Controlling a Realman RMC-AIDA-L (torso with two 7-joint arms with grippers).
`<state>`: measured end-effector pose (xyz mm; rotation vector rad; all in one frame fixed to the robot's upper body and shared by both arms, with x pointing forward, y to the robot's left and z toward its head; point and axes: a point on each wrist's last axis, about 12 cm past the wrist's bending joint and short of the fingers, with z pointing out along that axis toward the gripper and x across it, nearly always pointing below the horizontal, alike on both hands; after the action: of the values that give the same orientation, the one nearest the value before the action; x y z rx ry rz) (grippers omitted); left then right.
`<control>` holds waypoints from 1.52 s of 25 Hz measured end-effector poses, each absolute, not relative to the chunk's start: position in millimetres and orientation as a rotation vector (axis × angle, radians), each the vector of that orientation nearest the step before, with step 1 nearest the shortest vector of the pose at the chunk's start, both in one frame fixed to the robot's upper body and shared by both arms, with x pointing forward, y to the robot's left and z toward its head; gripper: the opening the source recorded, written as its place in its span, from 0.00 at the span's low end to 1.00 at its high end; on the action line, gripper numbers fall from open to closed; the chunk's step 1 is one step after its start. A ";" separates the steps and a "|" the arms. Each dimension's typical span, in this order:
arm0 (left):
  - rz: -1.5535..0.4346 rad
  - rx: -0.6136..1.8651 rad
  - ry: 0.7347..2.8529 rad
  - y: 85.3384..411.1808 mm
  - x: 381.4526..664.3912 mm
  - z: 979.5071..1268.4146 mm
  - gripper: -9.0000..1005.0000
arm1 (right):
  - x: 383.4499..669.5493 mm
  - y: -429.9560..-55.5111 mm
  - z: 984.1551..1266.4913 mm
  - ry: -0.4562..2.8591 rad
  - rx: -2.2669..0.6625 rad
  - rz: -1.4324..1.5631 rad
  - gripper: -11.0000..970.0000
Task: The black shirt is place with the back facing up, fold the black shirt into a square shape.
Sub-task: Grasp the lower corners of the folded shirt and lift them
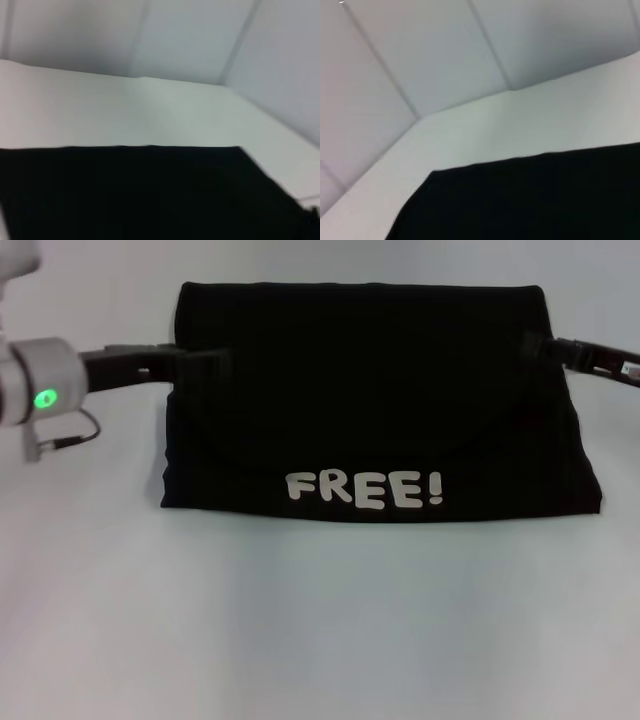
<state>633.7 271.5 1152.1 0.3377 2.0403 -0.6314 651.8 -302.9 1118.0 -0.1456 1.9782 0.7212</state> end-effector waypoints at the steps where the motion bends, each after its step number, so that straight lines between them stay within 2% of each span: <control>1: -0.654 0.345 2.037 275.2 628.3 1152.3 0.87 | 649.0 -303.7 1116.3 1.984 -0.159 0.728 0.70; 9: -0.677 0.332 2.071 312.8 578.6 1119.1 0.89 | 628.3 -305.1 1107.5 1.986 -0.316 0.771 0.70; 14: -0.690 0.276 2.089 322.3 563.5 1091.3 0.89 | 625.0 -300.4 1107.1 1.973 -0.337 0.795 0.70; 18: -0.678 0.290 2.103 321.0 561.7 1077.8 0.88 | 627.4 -296.7 1107.0 1.978 -0.344 0.788 0.70; 24: -0.617 0.440 2.092 312.2 560.7 1065.1 0.88 | 627.5 -291.5 1106.0 1.982 -0.344 0.801 0.70; 38: -0.415 0.537 2.115 297.9 579.1 1047.3 0.88 | 624.7 -286.4 1101.6 1.984 -0.331 0.819 0.70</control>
<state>579.1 297.9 1047.3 0.5369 2.1151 -0.4150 624.7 -286.4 1101.6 -0.3308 1.9836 0.8189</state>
